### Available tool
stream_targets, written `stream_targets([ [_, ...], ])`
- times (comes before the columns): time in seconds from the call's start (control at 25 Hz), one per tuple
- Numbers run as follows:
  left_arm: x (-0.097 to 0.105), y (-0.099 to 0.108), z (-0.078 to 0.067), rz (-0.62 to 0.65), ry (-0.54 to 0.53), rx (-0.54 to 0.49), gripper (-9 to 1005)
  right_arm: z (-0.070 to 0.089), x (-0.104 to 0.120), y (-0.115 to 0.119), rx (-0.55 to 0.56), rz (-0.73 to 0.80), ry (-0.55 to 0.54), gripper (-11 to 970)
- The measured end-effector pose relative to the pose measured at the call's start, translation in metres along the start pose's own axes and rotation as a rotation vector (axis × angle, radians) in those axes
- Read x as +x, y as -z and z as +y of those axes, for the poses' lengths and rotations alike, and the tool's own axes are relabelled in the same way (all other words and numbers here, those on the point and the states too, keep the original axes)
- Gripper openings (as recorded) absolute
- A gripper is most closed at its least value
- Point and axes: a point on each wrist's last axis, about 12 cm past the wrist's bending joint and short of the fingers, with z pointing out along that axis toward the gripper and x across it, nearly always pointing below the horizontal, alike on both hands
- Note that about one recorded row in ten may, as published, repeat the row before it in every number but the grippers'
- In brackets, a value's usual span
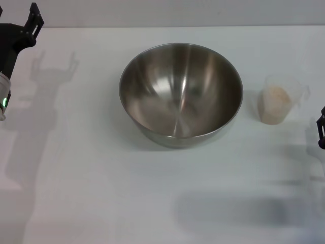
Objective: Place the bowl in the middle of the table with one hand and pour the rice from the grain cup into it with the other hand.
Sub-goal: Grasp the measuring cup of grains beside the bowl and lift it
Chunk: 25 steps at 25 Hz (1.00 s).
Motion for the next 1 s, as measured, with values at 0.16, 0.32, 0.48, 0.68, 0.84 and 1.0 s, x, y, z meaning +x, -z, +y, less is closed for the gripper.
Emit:
stream_targets([
  [0.16, -0.001, 0.0, 0.0, -0.004, 0.0, 0.001, 819, -0.001, -0.001, -0.005, 0.008, -0.001, 0.003, 530],
  [0.32, -0.001, -0.001, 0.0, -0.008, -0.001, 0.0, 819, 0.0, -0.002, -0.009, 0.0, -0.005, 0.007, 530],
  [0.48, -0.004, -0.004, -0.001, -0.016, -0.001, 0.003, 819, 0.001, -0.002, -0.013, -0.011, -0.001, 0.01, 529],
  [0.68, -0.005, -0.006, -0.002, -0.021, -0.031, 0.003, 819, 0.001, 0.001, -0.018, -0.025, 0.032, -0.007, 529],
  [0.84, -0.006, -0.008, -0.003, -0.026, -0.05, 0.004, 819, 0.0, 0.002, -0.02, -0.03, 0.041, -0.018, 529],
  [1.0, -0.007, -0.009, -0.005, -0.029, -0.052, 0.008, 819, 0.0, 0.003, -0.023, -0.039, 0.052, -0.012, 529],
])
